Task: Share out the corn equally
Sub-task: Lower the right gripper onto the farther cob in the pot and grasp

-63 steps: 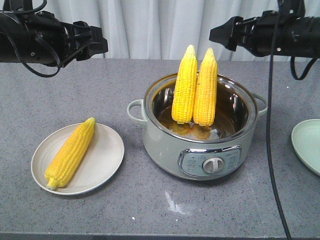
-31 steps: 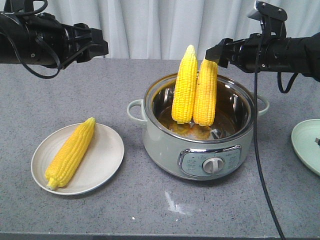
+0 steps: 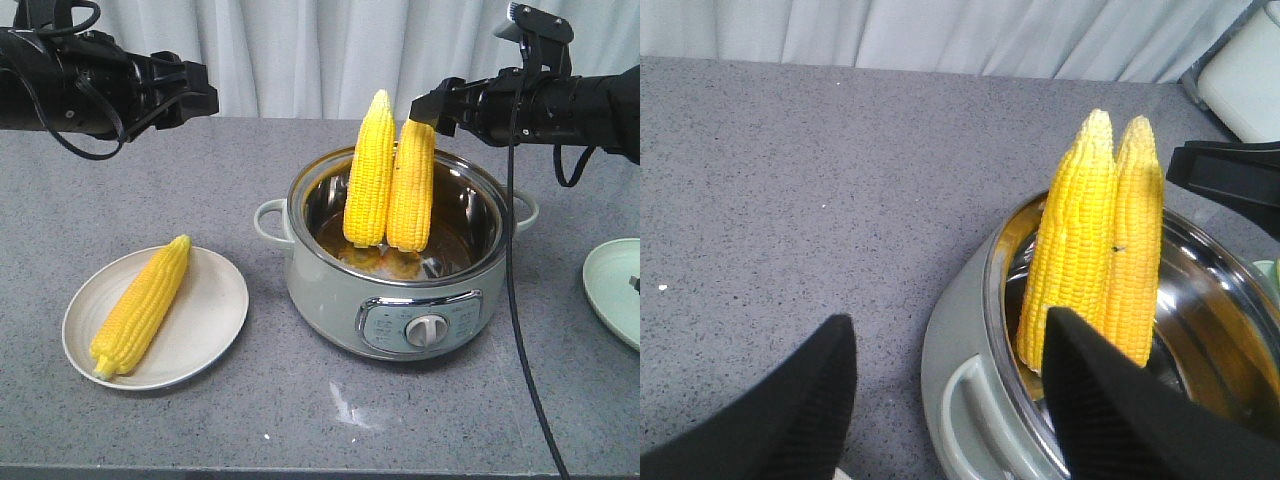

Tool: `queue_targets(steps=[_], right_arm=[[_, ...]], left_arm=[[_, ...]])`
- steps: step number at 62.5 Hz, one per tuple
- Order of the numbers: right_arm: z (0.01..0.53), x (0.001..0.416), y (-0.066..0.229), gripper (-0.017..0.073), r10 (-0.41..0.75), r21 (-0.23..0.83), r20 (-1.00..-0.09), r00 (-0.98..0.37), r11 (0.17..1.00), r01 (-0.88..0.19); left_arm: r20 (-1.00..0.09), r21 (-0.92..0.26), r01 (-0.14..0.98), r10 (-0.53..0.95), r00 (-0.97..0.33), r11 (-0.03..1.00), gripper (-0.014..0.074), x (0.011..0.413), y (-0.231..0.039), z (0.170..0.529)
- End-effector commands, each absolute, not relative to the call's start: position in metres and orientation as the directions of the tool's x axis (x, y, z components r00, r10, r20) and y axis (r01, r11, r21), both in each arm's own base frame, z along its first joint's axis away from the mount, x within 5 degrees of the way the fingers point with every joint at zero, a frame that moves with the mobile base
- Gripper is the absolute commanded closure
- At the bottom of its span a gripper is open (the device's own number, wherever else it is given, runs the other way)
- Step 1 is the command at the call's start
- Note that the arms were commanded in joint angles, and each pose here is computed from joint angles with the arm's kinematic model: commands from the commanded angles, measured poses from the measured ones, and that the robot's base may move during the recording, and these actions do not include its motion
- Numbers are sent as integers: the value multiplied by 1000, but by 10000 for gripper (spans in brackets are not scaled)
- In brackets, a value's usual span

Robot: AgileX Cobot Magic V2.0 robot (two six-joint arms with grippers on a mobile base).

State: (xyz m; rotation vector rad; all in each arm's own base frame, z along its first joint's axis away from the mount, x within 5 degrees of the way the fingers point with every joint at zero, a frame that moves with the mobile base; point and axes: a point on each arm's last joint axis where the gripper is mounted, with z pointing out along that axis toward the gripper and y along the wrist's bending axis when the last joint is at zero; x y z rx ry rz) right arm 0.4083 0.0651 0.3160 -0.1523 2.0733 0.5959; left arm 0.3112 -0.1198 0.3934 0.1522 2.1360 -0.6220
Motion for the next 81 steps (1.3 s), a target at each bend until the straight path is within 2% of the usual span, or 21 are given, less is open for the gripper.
queue_targets(steps=[1, 49, 64, 72, 81], right_arm=[[345, 403, 63, 13, 167, 358, -862, -479, 868, -343], [318, 416, 69, 13, 195, 429, -815, -545, 836, -341], [318, 415, 88, 20, 159, 398, -838, -523, 833, -385], [319, 416, 90, 75, 174, 399, -842, -510, 839, -371], [319, 416, 90, 209, 175, 400, -842, -511, 838, -371]], left_arm=[[-829, -395, 346, -168, -533, 851, 186, 305, -119, 416], [-824, -397, 347, -164, -543, 850, 186, 305, -119, 415], [-824, -397, 347, -164, -543, 850, 186, 305, -119, 415], [-824, -397, 347, -163, -543, 850, 186, 304, -119, 415], [-824, -397, 347, -163, -543, 850, 186, 304, -119, 415]])
